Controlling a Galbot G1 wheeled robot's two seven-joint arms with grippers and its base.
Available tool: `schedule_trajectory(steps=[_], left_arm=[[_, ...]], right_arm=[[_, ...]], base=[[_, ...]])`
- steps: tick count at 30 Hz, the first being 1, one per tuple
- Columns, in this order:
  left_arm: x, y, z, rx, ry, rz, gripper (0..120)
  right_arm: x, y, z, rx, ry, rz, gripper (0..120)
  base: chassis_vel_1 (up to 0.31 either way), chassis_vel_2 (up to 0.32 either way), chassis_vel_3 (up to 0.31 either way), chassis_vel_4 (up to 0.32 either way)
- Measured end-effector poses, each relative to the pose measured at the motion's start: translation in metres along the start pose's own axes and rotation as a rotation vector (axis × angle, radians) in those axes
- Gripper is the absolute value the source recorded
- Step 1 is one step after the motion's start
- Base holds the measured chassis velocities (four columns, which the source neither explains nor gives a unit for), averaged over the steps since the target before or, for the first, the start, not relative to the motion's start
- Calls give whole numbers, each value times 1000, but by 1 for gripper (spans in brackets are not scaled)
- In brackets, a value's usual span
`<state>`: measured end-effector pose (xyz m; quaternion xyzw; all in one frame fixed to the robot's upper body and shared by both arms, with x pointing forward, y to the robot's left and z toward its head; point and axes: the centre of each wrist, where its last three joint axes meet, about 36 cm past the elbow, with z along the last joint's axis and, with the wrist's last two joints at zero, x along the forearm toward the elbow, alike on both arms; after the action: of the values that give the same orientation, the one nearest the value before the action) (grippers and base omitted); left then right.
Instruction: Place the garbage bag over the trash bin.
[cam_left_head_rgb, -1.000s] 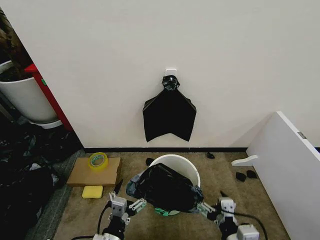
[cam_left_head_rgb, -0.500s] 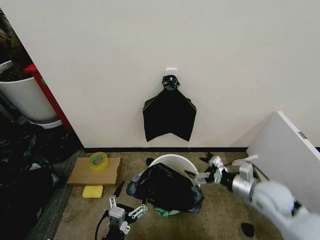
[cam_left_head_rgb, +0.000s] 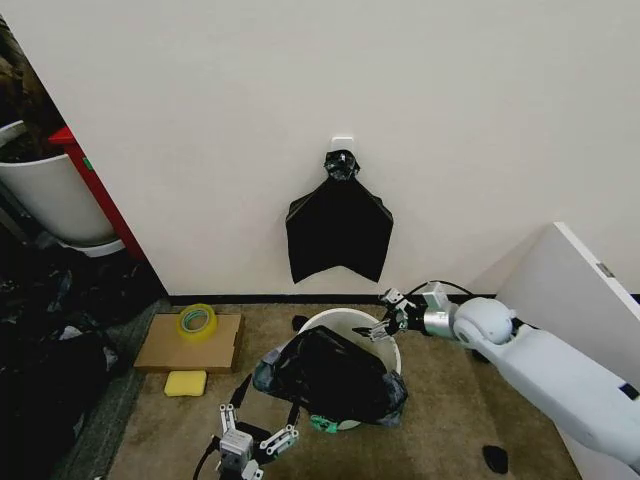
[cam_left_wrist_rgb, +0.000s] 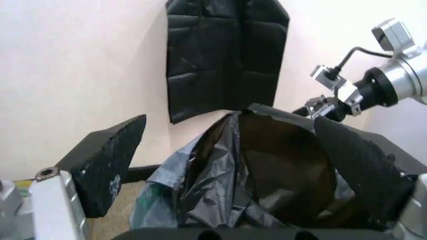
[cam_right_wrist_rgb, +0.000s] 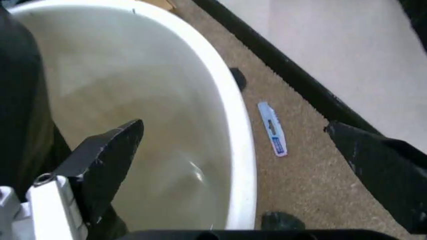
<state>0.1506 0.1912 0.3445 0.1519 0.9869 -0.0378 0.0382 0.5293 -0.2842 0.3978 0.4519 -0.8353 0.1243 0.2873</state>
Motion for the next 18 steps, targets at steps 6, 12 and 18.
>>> schedule_trajectory(steps=[6,12,18], left_arm=[[0,0,0,7,3,-13,98],[0,-3,1,11,7,-30,98],[5,-4,5,11,20,-40,98]], right_arm=[[-10,-1,1,-10,5,-6,86],[-17,1,4,-19,12,-21,66],[-21,1,10,-49,11,-29,43]], base=[[0,0,0,0],[0,0,0,0],[0,0,0,0]])
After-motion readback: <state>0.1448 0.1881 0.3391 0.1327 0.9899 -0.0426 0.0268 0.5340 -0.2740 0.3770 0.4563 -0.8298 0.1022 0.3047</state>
